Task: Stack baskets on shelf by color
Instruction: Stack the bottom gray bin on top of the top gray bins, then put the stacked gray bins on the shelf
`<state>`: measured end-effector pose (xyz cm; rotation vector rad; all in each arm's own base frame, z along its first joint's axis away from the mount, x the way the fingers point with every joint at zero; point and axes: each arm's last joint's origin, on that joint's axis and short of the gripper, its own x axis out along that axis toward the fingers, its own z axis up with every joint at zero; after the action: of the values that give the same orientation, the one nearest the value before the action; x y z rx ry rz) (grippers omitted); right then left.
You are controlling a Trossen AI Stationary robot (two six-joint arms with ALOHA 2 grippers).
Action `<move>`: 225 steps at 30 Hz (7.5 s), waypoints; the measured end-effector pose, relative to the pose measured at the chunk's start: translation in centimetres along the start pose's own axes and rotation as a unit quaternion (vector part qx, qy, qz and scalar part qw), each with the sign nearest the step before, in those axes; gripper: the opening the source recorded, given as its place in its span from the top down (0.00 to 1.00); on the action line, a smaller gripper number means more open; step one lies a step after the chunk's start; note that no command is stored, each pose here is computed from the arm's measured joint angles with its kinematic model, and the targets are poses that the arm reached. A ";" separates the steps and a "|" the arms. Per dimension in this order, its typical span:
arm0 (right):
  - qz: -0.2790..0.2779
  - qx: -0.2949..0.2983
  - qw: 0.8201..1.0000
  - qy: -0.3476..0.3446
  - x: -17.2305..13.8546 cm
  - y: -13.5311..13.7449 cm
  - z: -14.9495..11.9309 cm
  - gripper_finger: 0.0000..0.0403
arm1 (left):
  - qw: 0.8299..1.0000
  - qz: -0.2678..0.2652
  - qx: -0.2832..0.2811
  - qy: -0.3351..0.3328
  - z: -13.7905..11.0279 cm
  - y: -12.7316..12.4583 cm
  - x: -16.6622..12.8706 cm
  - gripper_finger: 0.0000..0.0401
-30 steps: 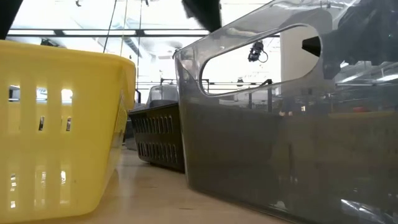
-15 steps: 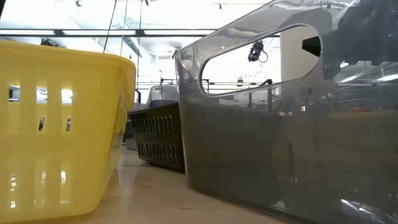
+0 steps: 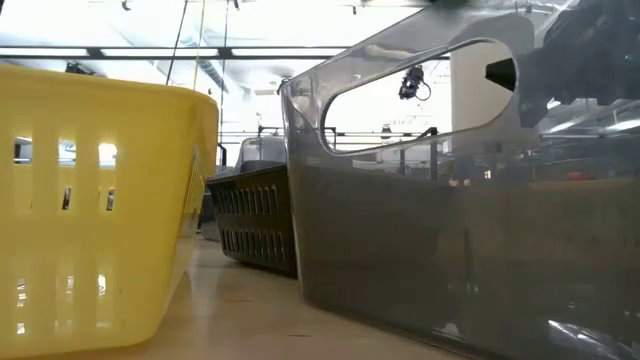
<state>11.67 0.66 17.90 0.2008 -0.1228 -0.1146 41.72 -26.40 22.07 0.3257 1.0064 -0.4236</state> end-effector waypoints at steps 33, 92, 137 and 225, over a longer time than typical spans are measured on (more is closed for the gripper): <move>0.000 0.000 1.000 -0.002 0.0 0.0 0.0 0.93 | 0.997 -0.041 0.020 0.056 -1.4 0.7 2.6 0.99; 0.000 0.001 1.000 -0.002 0.0 0.0 0.0 0.93 | 0.843 0.315 -0.390 0.196 -5.8 14.5 -9.0 0.99; 0.000 0.001 1.000 -0.003 0.0 0.0 0.0 0.93 | 0.892 0.257 -0.326 0.178 -5.6 16.1 -7.3 0.65; 0.000 0.000 1.000 -0.002 0.0 0.0 0.0 0.93 | 0.955 0.163 -0.186 0.162 -8.1 16.2 -12.2 0.96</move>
<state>11.68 0.66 17.93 0.2015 -0.1266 -0.1146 37.88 -6.25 29.71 0.2171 1.3009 0.1287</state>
